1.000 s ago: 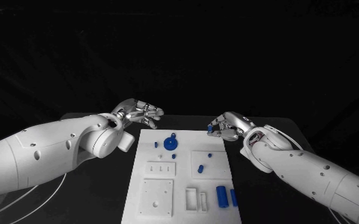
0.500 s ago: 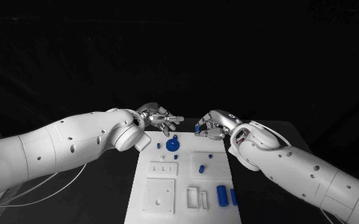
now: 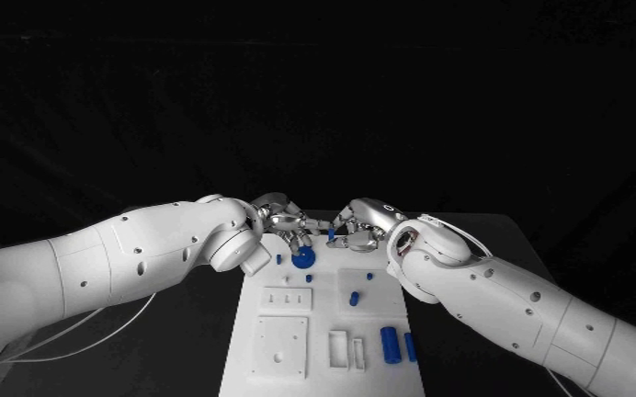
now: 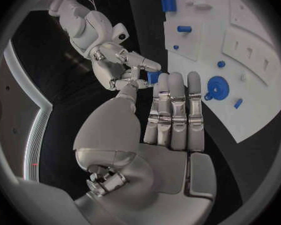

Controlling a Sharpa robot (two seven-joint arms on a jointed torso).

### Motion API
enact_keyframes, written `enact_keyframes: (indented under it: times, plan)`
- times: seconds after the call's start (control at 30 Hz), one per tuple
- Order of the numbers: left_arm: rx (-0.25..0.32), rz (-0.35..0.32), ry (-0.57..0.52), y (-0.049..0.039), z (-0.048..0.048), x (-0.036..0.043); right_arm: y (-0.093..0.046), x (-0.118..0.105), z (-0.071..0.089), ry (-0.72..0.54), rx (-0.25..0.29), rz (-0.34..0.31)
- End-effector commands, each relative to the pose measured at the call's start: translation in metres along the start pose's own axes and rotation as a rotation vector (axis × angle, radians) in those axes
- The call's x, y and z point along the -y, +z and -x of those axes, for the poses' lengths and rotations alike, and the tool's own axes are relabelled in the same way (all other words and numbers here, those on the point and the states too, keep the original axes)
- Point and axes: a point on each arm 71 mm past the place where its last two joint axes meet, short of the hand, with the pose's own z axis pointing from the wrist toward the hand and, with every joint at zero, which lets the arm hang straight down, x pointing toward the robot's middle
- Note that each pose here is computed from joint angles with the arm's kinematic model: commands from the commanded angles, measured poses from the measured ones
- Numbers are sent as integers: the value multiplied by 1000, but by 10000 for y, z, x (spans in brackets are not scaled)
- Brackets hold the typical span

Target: Assemble the parts on the task board

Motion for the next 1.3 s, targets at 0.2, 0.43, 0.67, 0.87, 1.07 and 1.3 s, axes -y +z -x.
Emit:
enact_keyframes:
  times: [0.2, 0.43, 0.67, 0.87, 1.07, 1.3]
  plan:
    - [-26, 38, 42, 25, -68, -2, 18, -68, -53, -6, -44, -5]
    - [-24, 50, 49, 41, -87, -5, 27, -102, -71, -3, -54, -2]
    - [-32, 64, 59, 50, -110, -4, 32, -137, -81, -1, -58, 3]
    - [-40, 73, 69, 52, -121, -6, 35, -151, -86, 0, -61, 4]
    - [-60, 83, 83, 56, -147, -4, 40, -159, -96, -1, -70, 1]
    - [-78, 91, 89, 62, -171, -3, 45, -175, -95, 1, -64, 8]
